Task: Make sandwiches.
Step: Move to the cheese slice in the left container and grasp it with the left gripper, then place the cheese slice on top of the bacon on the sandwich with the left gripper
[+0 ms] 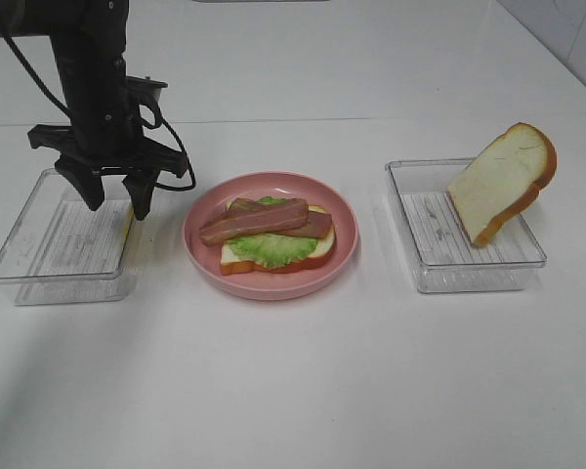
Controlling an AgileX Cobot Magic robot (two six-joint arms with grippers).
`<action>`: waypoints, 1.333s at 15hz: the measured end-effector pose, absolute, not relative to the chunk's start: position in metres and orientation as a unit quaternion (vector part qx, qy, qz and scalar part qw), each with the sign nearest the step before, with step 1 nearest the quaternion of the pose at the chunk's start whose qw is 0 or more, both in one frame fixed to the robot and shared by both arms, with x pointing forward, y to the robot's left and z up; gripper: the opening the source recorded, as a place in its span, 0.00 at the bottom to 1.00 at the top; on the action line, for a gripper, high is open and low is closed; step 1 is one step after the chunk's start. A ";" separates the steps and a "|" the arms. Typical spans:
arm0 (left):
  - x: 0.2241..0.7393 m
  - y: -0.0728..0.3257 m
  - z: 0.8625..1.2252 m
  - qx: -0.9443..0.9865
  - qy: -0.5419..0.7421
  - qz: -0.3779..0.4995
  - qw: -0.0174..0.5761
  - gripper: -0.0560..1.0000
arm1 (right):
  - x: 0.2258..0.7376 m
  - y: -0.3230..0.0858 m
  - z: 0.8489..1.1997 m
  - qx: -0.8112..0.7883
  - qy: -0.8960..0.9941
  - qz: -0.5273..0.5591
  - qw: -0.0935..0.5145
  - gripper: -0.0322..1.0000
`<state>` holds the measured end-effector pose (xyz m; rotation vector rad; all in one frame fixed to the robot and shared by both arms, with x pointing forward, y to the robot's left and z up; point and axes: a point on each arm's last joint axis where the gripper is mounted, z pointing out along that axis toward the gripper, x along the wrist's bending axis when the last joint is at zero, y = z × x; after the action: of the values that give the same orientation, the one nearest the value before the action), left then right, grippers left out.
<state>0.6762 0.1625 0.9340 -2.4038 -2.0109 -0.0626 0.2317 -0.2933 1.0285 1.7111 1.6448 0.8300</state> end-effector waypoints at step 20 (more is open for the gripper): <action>0.658 0.155 1.019 -0.768 -0.632 -0.022 -0.106 0.05 | 0.232 -0.293 1.029 0.647 0.622 0.314 0.308 0.85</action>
<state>0.6583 0.1552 1.0186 -2.5892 -2.1306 -0.0729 0.2317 -0.2933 1.0285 1.7111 1.6448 0.8300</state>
